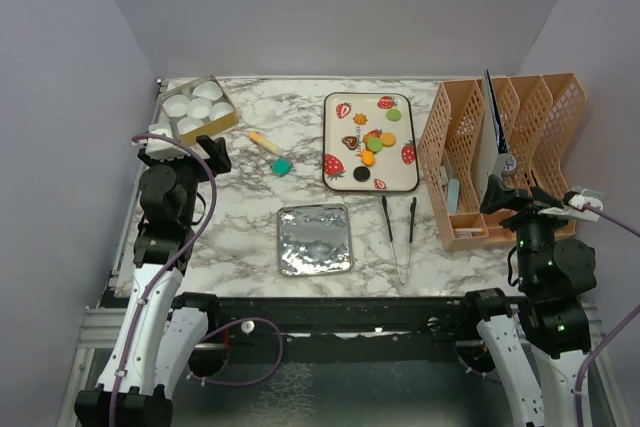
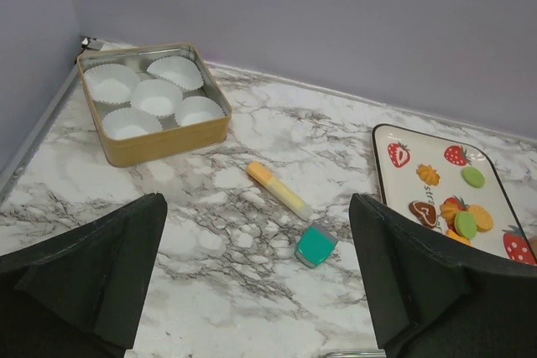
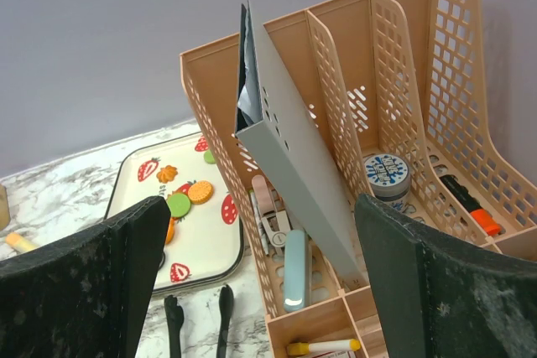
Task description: Pack the cookies
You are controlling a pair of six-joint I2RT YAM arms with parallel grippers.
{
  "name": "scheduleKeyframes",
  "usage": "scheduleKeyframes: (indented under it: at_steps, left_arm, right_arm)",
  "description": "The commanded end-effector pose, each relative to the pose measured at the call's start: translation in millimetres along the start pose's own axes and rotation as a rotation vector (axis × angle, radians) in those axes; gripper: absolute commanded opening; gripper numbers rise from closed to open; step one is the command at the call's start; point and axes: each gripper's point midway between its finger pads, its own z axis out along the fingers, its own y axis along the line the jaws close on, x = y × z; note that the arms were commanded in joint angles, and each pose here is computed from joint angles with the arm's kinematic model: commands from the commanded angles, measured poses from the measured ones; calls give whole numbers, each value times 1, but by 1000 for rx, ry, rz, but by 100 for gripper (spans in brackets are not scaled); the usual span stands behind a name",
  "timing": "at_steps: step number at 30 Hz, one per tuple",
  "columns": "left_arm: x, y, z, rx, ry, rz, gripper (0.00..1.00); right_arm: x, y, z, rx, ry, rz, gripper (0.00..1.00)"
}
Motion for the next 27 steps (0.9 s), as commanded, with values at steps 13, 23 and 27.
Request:
scheduleKeyframes:
  at_steps: [13, 23, 27]
  left_arm:
    - [-8, -11, 5, 84, -24, 81, 99]
    - [28, -4, 55, 44, 109, 92, 99]
    - [40, 10, 83, -23, 126, 113, 99]
  right_arm:
    - [-5, -6, -5, 26, -26, 11, 100]
    - [-12, -4, -13, 3, -72, 29, 100]
    - [-15, -5, -16, 3, -90, 38, 100]
